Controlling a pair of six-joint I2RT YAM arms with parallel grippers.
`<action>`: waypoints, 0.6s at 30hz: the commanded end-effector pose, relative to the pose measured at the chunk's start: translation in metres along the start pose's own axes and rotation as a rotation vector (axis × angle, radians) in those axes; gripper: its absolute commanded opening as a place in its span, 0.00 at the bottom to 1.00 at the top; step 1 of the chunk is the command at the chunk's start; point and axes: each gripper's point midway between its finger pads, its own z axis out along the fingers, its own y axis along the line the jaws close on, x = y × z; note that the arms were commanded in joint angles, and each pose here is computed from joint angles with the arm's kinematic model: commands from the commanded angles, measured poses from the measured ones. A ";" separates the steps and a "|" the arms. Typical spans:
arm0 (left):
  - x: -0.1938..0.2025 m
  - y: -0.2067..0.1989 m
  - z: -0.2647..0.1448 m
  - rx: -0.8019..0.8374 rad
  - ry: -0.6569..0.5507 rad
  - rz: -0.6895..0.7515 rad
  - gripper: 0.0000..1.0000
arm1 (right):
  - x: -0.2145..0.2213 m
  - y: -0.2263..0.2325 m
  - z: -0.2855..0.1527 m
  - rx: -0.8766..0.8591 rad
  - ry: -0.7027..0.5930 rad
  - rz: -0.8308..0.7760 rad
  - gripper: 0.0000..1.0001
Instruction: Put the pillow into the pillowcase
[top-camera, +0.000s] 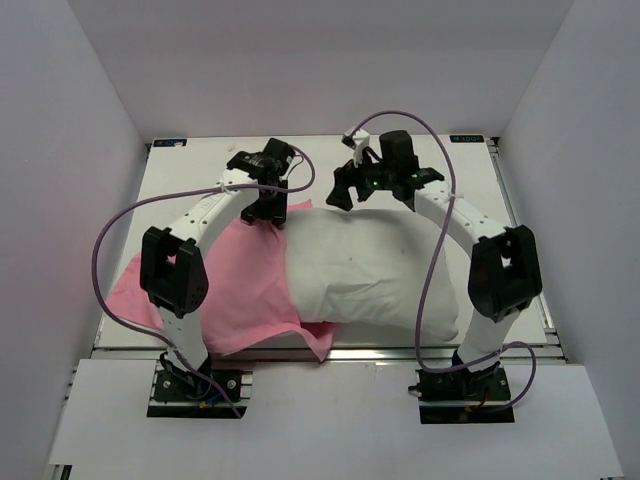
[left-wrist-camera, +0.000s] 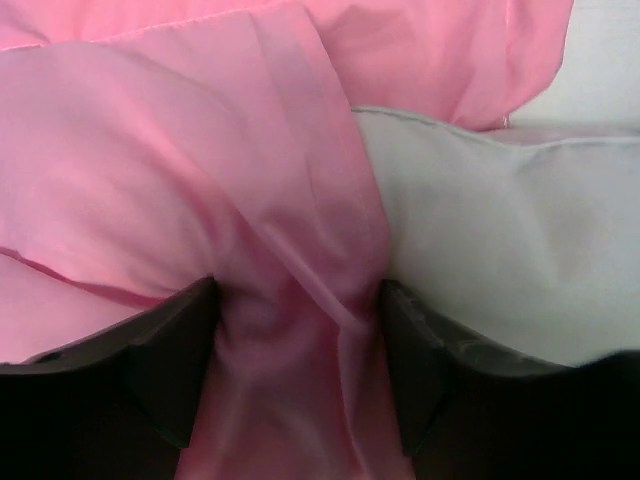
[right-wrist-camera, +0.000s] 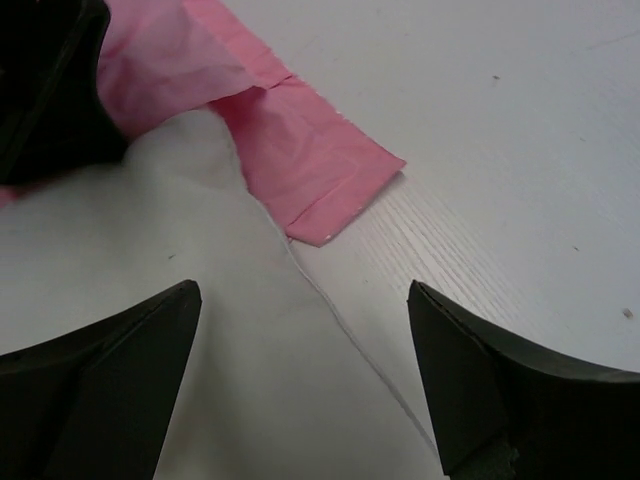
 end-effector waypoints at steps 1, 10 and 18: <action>-0.011 -0.009 0.000 0.025 -0.011 0.028 0.60 | -0.023 0.023 0.004 -0.163 -0.039 -0.083 0.89; -0.044 -0.012 -0.009 0.014 -0.084 0.041 0.03 | 0.037 0.047 0.038 -0.324 0.100 -0.069 0.89; -0.062 0.003 -0.033 -0.041 -0.151 0.054 0.02 | 0.071 0.080 0.051 -0.451 0.215 -0.026 0.29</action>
